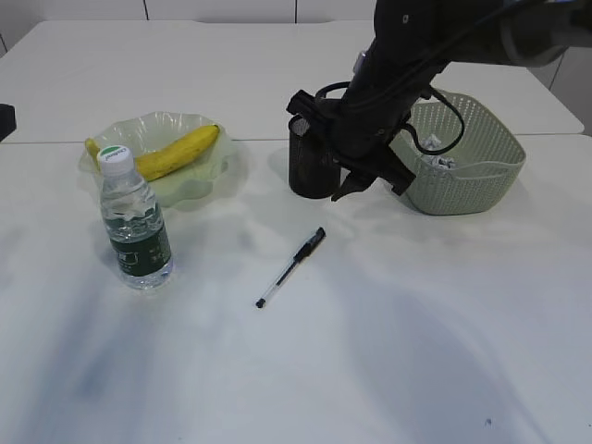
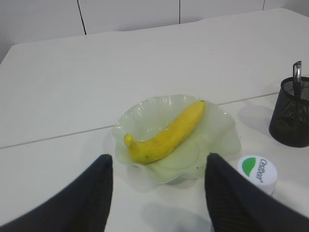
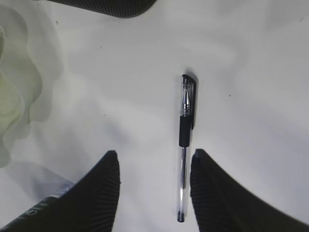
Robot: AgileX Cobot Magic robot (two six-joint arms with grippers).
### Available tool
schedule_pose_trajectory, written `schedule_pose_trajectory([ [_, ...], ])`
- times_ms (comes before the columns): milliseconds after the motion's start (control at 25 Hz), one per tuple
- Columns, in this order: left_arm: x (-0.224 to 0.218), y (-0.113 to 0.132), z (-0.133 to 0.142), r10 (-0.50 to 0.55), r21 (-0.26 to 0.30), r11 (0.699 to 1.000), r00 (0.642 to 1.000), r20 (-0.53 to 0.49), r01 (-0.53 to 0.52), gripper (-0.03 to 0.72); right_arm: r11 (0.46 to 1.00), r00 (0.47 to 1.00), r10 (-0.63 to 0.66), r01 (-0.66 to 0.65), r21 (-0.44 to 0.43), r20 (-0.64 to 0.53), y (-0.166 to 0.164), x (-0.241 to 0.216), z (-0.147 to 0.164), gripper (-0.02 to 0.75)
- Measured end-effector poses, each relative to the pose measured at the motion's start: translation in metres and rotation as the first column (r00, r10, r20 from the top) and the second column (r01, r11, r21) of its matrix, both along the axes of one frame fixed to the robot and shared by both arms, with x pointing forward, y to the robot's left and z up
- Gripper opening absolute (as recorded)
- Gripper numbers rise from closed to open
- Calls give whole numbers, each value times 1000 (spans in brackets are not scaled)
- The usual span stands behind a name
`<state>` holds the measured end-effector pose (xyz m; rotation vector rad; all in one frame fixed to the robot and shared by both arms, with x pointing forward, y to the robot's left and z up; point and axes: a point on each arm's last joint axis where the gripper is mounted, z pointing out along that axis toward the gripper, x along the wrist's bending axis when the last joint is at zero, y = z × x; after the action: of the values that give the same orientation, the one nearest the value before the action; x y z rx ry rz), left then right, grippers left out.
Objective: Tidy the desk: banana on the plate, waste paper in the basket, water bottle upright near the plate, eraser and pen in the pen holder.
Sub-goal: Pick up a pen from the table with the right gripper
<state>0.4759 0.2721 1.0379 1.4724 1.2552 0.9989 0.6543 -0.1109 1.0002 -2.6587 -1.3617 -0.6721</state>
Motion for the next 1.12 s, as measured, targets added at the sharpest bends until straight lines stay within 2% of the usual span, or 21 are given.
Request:
schedule_pose_trajectory([
  [600,-1,0,-3,4,6,1000,999,-37,-4,435,999,1000,-31,31,-12,-6,3,8,-22,356],
  [1120,-1,1,-3,9,-2,1000,999,-40,-9,435,997,1000,-2,2,-71,-9,4,5,-21,356],
])
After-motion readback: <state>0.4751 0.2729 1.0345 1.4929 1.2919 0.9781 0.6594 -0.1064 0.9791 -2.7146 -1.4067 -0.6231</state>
